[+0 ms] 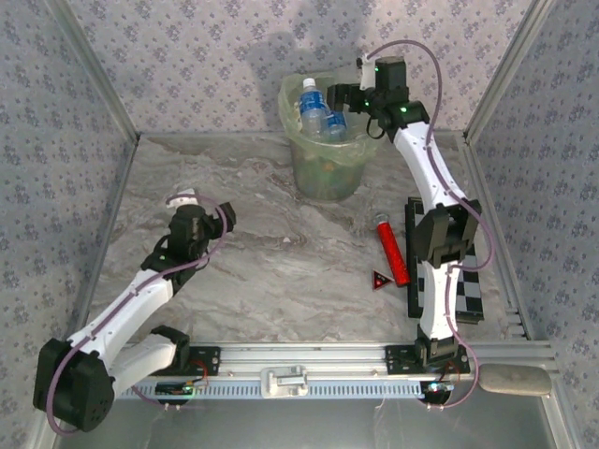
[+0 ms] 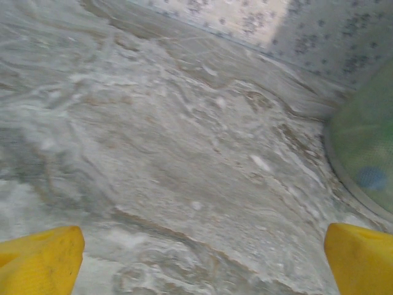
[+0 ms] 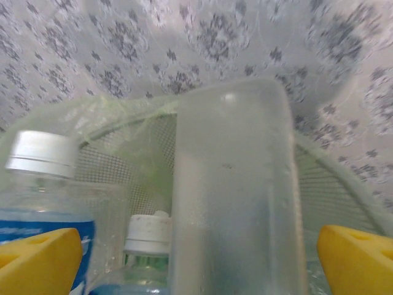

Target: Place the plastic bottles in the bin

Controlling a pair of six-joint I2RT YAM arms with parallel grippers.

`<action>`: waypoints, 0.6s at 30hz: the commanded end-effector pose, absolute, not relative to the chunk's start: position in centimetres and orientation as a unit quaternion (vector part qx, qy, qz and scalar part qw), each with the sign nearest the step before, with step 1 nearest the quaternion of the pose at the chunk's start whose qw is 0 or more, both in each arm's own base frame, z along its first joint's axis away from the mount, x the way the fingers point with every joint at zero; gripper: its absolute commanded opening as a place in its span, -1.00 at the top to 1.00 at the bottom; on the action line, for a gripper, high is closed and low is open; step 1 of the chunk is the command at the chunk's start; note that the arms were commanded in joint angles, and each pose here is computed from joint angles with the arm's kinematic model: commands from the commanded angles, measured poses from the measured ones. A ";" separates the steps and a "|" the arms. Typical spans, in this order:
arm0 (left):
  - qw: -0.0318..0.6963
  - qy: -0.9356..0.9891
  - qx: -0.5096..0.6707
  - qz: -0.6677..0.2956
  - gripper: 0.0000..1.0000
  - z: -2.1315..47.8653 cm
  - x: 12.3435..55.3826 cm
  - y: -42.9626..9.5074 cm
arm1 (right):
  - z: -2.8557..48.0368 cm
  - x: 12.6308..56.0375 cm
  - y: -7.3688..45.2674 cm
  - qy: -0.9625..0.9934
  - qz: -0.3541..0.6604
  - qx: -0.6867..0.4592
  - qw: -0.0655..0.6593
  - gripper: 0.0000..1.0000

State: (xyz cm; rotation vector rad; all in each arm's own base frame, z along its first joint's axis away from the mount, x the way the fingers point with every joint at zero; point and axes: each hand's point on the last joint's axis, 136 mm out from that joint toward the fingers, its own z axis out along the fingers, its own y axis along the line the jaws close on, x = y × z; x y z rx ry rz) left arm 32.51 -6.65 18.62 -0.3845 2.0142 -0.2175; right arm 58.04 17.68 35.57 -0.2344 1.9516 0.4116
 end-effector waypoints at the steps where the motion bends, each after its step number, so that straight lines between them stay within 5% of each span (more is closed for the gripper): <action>1: 0.534 0.825 -0.182 -0.045 -1.00 20.2 32.2 -3.6 | 42.2 54.1 15.6 0.790 0.148 -0.100 0.586 -1.00; 9: 0.544 0.809 -0.220 0.038 -1.00 19.7 32.2 1.6 | 38.7 47.6 12.2 0.811 0.097 -0.086 0.570 -1.00; 18: 0.549 0.793 -0.241 0.106 -1.00 17.0 32.6 4.5 | 27.9 39.7 5.7 0.843 0.039 0.016 0.536 -1.00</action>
